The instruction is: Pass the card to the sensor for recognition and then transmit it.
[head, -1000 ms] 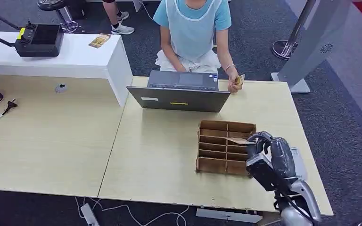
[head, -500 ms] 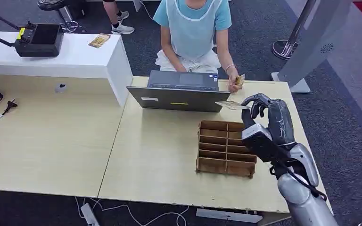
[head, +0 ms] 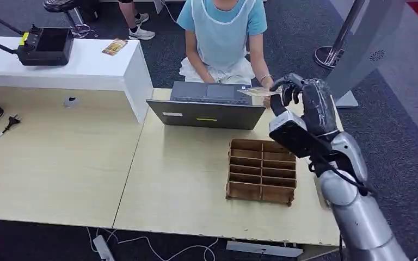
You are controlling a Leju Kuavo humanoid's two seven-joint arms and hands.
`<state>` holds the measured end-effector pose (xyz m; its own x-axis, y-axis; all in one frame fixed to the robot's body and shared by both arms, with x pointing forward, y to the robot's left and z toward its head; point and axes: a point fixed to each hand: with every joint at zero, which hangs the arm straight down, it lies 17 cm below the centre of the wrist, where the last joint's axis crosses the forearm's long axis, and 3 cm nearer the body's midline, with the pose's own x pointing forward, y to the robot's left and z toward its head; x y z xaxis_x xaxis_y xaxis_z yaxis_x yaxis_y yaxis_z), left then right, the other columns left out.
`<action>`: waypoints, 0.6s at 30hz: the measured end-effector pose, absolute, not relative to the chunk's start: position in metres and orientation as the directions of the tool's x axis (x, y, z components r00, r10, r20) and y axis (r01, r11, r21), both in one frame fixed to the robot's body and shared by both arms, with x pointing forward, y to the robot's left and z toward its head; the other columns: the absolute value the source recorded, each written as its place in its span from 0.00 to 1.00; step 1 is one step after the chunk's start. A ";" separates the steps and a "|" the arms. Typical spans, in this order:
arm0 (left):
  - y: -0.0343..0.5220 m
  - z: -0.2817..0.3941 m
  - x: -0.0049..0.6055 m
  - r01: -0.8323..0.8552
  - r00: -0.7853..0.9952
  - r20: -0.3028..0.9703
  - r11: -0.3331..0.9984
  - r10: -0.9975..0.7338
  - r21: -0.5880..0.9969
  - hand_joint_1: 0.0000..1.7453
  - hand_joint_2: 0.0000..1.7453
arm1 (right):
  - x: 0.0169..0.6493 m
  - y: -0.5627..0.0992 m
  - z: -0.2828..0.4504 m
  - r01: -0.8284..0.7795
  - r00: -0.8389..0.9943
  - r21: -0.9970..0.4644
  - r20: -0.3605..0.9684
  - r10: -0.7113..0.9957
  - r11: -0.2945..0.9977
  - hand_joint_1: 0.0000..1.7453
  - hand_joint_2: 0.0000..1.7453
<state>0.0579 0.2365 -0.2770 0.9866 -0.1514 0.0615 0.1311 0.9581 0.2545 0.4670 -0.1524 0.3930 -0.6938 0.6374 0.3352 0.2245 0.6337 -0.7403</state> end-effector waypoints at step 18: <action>0.241 -0.278 0.059 0.168 0.980 0.059 0.953 -0.189 0.254 0.00 0.00 | 0.576 -0.131 0.483 0.255 -0.542 -0.844 0.279 0.792 0.472 1.00 1.00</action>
